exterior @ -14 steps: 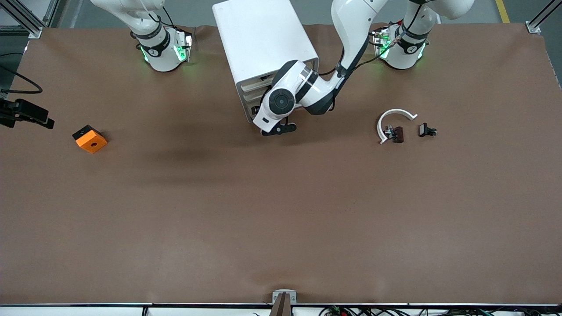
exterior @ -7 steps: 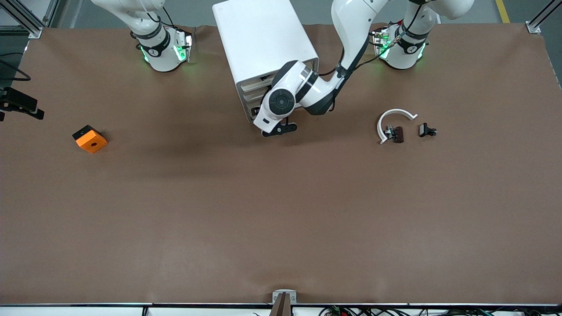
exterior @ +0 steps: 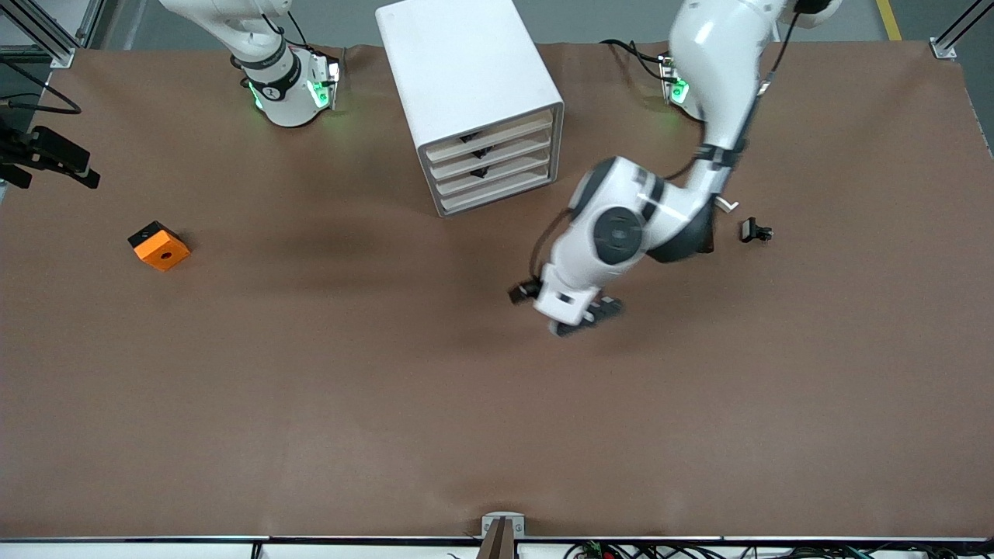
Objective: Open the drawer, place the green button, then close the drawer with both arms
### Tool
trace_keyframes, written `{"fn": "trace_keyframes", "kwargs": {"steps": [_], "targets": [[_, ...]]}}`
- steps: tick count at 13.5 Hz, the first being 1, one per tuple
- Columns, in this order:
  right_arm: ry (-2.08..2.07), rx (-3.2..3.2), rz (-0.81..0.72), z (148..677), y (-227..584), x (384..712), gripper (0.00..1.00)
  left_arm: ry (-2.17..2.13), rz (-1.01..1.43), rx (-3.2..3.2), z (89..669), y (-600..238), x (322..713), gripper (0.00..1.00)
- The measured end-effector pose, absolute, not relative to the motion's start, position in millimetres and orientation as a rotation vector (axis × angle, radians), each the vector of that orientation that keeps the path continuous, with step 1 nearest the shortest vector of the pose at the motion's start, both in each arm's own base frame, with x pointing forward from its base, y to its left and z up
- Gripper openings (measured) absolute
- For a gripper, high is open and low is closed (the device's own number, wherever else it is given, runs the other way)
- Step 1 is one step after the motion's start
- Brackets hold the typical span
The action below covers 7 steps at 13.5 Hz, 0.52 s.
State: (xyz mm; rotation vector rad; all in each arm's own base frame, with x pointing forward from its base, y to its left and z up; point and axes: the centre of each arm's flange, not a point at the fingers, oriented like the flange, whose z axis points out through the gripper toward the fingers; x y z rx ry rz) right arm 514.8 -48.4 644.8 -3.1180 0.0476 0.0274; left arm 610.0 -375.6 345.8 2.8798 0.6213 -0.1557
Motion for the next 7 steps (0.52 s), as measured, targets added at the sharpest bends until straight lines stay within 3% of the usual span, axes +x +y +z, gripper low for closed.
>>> {"fn": "trace_keyframes", "kwargs": {"steps": [3,7], "targets": [[0.055,-3.117,0.026,640,-51,515,1.0,0.679,0.033,2.895,402,-295,657,1.0],[0.04,-3.116,0.022,634,-57,516,1.0,0.733,0.162,2.945,472,-204,674,1.0]]}}
